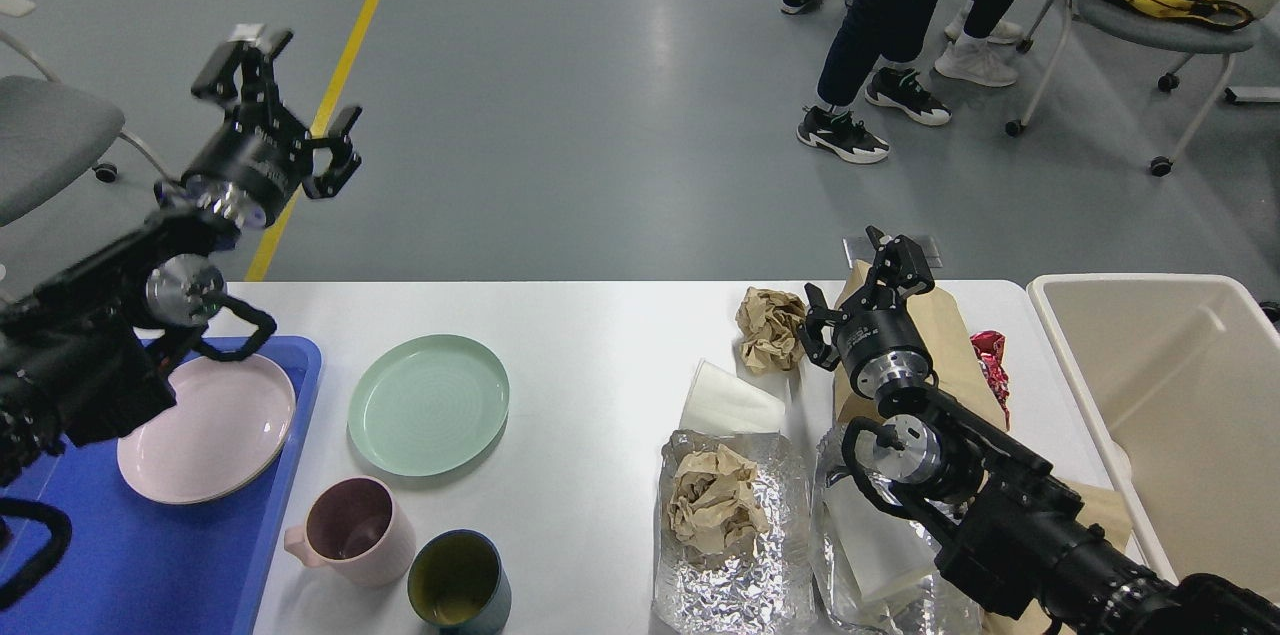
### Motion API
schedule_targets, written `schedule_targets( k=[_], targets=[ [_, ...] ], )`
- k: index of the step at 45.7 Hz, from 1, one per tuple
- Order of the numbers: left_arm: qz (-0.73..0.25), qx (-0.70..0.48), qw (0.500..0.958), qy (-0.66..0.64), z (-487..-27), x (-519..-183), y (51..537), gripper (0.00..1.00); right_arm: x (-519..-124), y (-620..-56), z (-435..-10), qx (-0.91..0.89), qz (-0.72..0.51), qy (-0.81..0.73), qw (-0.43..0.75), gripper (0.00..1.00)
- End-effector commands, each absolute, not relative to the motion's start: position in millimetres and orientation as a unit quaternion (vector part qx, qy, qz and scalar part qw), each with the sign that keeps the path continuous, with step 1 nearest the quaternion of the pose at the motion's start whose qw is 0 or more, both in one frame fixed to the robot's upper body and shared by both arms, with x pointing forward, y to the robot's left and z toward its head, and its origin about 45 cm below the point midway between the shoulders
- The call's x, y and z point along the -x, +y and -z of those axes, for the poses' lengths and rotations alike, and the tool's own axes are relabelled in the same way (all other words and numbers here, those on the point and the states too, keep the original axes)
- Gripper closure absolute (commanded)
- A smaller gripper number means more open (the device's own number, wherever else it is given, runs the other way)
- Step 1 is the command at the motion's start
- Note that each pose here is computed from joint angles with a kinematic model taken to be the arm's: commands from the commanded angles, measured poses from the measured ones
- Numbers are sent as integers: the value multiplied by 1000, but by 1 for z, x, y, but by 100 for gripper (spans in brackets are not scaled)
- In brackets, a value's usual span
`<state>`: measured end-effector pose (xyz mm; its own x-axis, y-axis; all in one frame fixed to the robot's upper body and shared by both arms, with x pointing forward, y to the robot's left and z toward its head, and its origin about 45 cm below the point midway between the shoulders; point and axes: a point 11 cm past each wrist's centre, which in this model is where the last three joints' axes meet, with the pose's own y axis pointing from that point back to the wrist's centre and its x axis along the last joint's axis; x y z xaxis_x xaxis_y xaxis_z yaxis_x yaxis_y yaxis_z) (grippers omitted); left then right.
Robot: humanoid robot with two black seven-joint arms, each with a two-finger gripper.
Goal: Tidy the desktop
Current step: 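Raise the left arm up and swing it over the table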
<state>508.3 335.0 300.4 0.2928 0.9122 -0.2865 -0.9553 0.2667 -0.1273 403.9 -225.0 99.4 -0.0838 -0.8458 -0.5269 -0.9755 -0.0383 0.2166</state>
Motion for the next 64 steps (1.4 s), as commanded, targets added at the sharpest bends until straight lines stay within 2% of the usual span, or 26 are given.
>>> schedule_targets(
  k=[1,14,22,31,37,48,55,64],
  targets=[
    [-554,105,826,11,-356,-526,307,2,-404,-225,-99,667,-274,683,118,0],
    [-500,-32,860,-94,-392,-533,277,2,-404,-225,-99,666,-274,683,119,0],
    [-458,-165,859,-158,-383,-529,284,2,-404,-225,-99,666,-274,683,119,0],
    [-419,-300,838,-179,-360,-519,315,2,-404,-225,-99,666,-274,683,119,0],
    [-352,-358,845,-185,-362,-508,292,2,-404,-225,-99,666,-274,683,119,0],
    [-222,-472,839,-159,-363,-456,260,2,-404,-225,-99,666,-274,683,119,0],
    [-185,-497,830,-175,-364,-451,235,2,-404,-225,-99,666,-274,683,119,0],
    [-105,-510,830,-202,-345,-443,168,2,-404,-225,-99,666,-274,683,119,0]
  ],
)
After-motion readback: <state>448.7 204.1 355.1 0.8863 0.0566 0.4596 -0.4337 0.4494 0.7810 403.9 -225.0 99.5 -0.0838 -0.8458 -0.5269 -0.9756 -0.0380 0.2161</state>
